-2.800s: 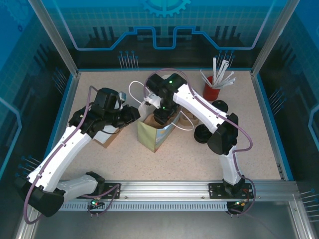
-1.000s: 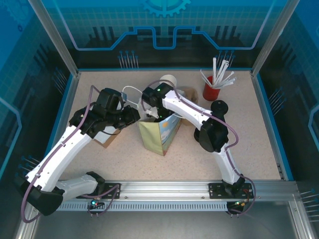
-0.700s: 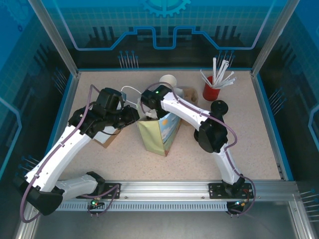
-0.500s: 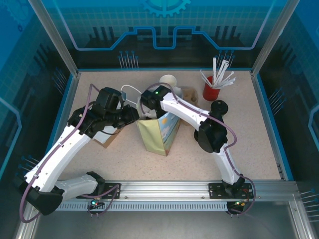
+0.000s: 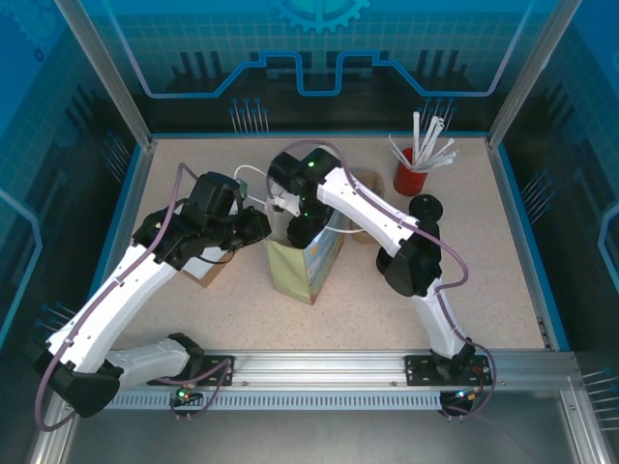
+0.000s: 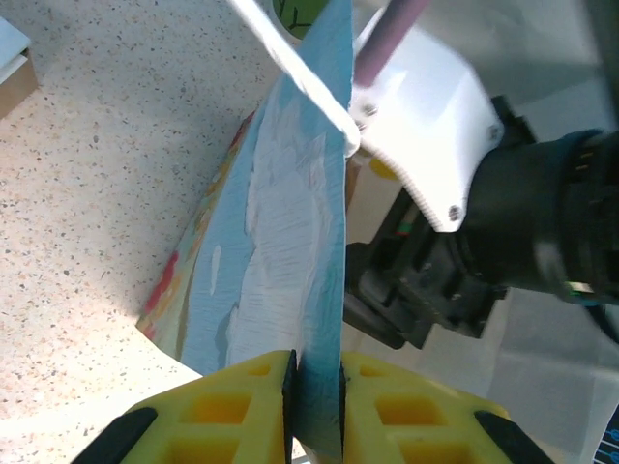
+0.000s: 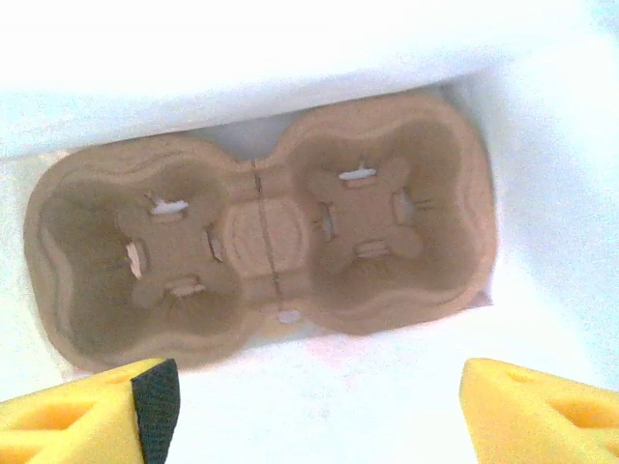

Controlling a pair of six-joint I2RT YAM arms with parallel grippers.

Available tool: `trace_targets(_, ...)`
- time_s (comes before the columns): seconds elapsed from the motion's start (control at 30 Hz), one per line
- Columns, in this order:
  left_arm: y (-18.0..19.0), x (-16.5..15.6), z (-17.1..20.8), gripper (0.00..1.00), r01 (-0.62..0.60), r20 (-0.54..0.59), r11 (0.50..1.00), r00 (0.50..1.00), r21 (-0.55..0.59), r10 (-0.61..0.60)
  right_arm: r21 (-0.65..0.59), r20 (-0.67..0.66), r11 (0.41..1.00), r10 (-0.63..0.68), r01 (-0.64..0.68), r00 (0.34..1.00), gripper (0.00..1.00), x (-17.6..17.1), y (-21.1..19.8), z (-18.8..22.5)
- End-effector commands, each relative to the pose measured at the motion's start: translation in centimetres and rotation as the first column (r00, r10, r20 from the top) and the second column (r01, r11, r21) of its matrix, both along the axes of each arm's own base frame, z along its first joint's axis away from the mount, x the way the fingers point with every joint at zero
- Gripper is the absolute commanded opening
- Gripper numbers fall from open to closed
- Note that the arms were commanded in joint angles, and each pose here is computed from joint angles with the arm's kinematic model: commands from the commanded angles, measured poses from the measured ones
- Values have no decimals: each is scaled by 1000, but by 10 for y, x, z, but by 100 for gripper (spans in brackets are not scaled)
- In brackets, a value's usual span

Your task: Pack the takeout coffee

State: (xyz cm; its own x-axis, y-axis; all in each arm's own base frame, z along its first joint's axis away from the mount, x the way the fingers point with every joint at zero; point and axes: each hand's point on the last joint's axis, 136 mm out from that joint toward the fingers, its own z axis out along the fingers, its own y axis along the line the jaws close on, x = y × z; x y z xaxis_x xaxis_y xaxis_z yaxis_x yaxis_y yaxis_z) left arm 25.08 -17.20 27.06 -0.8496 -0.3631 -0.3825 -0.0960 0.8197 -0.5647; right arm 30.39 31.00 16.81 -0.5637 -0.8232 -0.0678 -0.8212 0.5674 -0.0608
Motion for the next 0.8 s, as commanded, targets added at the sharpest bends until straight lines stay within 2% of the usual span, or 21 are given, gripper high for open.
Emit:
trace_targets(0.0,3,-4,9,18,10,25,999,1000,31,-11,69,0,996,-52,52,999,80,-1,-2,27)
trace_targets(0.2,5,-8,2,18,1,13,999,1000,41,-1,263,28,957,-137,125,990,80,10,5,76)
trace_targets(0.43,2,-6,6,20,4,23,1000,1000,24,-5,490,56,855,-227,171,972,78,17,-7,145)
trace_targets(0.6,1,-5,7,35,3,27,1000,1000,20,-4,627,83,762,-270,160,959,78,16,-17,189)
trace_targets(0.7,4,-5,12,54,-2,48,1000,999,24,1,686,105,712,-302,151,947,78,16,-28,211)
trace_targets(0.77,8,-5,19,62,-6,74,999,997,33,3,708,126,688,-342,156,931,79,17,-41,224)
